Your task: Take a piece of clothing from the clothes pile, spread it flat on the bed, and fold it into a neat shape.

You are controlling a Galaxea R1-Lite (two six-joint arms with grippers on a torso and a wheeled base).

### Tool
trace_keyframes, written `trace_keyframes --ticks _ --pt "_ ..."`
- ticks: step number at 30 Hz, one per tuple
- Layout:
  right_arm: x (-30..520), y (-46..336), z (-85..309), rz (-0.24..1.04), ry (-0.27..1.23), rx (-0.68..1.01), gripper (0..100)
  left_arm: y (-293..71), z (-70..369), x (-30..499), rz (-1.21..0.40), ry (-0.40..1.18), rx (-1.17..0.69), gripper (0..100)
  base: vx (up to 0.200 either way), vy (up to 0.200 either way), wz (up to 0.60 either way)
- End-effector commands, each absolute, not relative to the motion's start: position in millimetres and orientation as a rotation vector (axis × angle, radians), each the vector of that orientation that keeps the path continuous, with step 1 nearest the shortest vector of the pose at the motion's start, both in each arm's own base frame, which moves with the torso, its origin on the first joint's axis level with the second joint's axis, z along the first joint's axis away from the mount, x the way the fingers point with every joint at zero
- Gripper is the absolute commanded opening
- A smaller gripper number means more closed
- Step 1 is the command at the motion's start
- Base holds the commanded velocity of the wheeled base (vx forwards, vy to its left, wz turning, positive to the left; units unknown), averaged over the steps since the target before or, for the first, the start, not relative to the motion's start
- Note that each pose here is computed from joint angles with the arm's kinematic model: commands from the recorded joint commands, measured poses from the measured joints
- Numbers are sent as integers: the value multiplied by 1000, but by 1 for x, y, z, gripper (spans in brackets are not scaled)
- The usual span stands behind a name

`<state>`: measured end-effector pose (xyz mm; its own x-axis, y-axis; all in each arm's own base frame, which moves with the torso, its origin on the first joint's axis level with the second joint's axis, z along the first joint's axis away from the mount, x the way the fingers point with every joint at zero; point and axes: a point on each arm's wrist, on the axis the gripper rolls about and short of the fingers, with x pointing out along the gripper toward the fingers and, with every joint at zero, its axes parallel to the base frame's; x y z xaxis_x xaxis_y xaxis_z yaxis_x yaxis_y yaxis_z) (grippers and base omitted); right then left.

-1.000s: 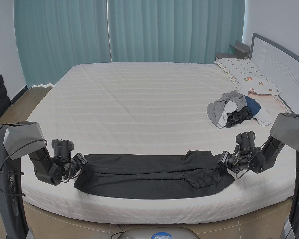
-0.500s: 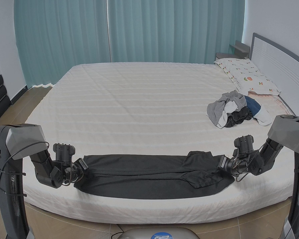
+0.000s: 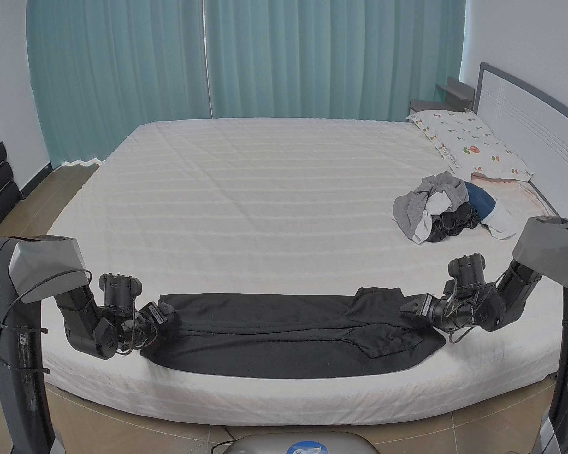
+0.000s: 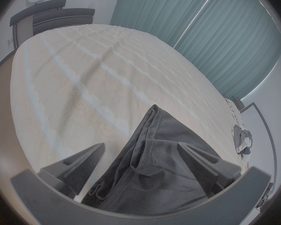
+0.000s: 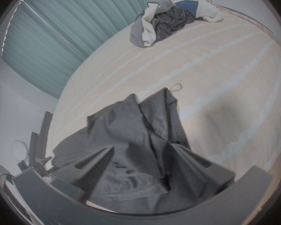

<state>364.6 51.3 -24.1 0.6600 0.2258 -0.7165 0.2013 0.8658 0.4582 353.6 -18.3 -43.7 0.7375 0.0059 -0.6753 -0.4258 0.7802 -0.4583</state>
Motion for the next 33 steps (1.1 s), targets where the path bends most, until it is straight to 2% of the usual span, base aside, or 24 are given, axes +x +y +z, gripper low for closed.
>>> trace_keyframes --ticks 1,4,9,14,18,21,31,32,33 --pt "361 38 8 57 799 591 100 -15 -26 347 252 681 -656 100 0 0 0" --pt "361 28 21 84 772 623 100 -13 -19 347 236 667 -675 100 0 0 0" --pt "366 22 8 79 790 639 100 -14 -18 347 220 674 -715 100 0 0 0" --pt "370 10 -5 122 832 705 100 -5 -24 337 141 747 -737 100 0 0 0" --pt "369 -5 -7 215 860 795 100 6 -27 318 8 812 -703 100 0 0 0" --pt "369 -7 -10 232 875 809 100 6 -29 312 -44 794 -644 100 0 0 0" --pt "369 -4 -17 236 888 795 100 6 -42 306 -60 806 -593 100 0 0 0" --pt "369 -4 -17 235 890 796 100 5 -43 305 -60 812 -588 0 0 0 0" --pt "369 -4 -17 235 890 796 100 5 -44 303 -64 818 -575 0 0 0 0"
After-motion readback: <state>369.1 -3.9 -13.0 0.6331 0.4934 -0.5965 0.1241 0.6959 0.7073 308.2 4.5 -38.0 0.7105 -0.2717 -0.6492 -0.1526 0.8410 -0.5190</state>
